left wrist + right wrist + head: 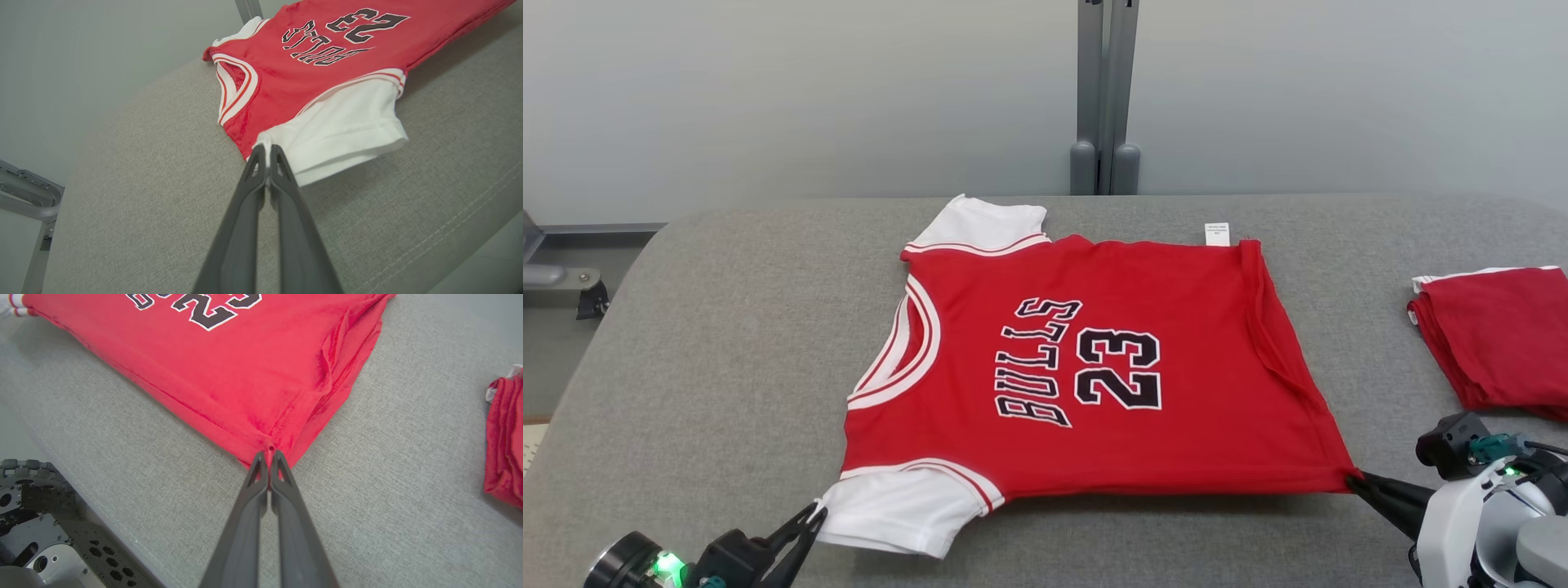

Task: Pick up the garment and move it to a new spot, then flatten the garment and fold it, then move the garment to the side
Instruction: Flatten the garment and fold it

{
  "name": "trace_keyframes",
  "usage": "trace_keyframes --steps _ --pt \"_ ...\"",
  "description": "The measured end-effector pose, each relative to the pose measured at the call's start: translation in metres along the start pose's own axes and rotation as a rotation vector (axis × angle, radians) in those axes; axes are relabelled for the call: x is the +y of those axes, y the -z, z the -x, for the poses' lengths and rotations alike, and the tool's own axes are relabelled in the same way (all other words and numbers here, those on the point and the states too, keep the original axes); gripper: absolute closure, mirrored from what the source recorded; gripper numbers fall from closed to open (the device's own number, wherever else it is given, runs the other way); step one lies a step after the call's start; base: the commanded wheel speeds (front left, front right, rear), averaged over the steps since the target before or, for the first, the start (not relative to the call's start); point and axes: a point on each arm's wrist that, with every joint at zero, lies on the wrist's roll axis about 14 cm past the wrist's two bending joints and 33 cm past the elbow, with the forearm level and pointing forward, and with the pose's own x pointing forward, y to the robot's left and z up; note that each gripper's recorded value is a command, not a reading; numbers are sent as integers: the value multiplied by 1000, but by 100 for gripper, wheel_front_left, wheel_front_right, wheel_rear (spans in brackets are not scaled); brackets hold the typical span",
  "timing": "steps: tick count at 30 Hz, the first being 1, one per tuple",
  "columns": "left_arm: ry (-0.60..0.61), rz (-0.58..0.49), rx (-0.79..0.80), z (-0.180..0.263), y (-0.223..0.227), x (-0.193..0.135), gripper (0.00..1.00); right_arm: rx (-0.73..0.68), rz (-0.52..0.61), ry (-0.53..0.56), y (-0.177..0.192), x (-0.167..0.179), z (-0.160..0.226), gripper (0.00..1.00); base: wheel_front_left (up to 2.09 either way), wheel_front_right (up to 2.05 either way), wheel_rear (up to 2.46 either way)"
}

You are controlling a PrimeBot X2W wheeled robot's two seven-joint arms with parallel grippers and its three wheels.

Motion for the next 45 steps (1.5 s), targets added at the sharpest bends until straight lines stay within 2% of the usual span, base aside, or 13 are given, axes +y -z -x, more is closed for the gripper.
trace_keyframes --steps 7,18,26,43,44,45 --pt "-9 -64 -16 -14 -18 11 100 -42 20 22 -21 -15 -2 100 0 0 0" --pt "-27 -157 -18 -64 -43 42 100 -65 40 64 -43 -43 -26 100 0 0 0" --pt "-18 -188 43 -113 -40 59 100 -7 22 85 -36 -63 -53 100 0 0 0" --pt "29 -232 140 -177 -12 58 100 42 10 77 -21 -74 -85 100 0 0 0" --pt "19 -227 140 -180 -12 59 53 29 9 77 -23 -74 -86 72 0 0 0" --pt "14 -224 139 -182 -11 59 29 19 8 80 -24 -75 -87 16 0 0 0"
